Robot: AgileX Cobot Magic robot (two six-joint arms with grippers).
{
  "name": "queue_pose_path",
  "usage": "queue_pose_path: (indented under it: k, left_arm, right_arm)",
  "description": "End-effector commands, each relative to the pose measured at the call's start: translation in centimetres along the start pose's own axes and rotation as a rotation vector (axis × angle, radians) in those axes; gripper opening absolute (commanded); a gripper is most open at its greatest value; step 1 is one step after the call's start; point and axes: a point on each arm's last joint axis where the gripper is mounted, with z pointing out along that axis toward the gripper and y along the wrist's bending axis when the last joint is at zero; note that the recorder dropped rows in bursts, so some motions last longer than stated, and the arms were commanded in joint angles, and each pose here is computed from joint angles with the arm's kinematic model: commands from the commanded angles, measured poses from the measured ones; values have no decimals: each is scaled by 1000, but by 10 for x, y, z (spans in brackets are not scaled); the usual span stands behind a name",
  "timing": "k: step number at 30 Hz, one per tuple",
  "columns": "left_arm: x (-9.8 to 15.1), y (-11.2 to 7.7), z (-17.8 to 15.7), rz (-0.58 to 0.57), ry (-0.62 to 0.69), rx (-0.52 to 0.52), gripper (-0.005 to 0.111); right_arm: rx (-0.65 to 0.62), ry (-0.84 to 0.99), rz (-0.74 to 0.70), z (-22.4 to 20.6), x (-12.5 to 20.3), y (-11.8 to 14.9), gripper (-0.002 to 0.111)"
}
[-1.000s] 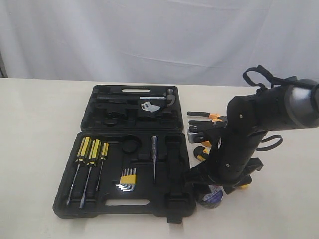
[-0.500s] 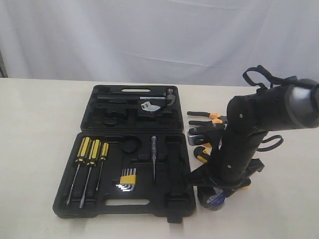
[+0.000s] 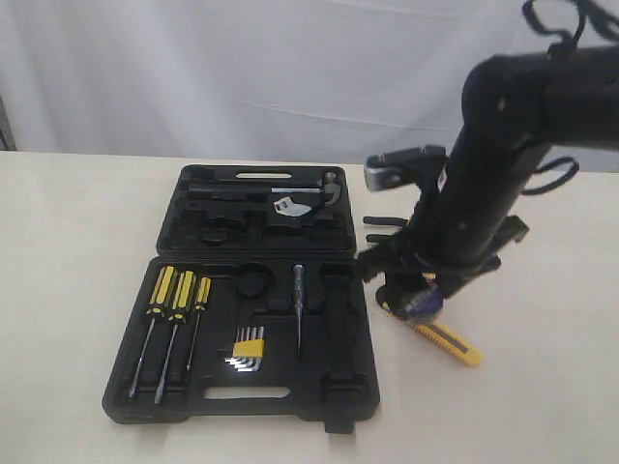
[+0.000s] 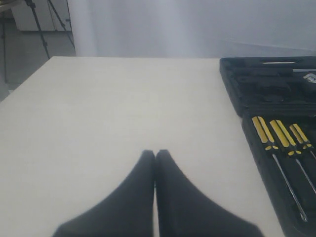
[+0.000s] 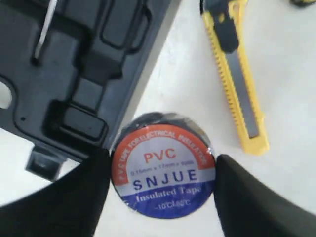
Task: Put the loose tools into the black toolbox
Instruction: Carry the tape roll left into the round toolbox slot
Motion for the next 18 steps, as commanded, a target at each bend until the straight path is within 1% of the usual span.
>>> queue_pose_path:
  k: [1,3,6,9,12,14,18]
  left_arm:
    - [0,-1,0,-12,-7,8,0]
    - [0,-1,0,-12,-7,8,0]
    - [0,-1,0,-12,-7,8,0]
    - [0,-1,0,-12,-7,8,0]
    - [0,-1,0,-12,-7,8,0]
    - [0,-1,0,-12,-7,8,0]
    - [0,-1,0,-12,-7,8,0]
  right_arm:
    - [-4,-86,-73,-39,-22,14,25]
    - [-10,-90,-106,-44,-37,25,25]
    - [-16,-48,-142,-37,-62,41,25]
    - [-31,-107,-181,-29,-94,58,25]
    - [-73,-133,-191,-16,-115,73,25]
    - [-111,-128,-196,-3,-122,85,25]
    - [-114,-88,-221,27,-128,100,25]
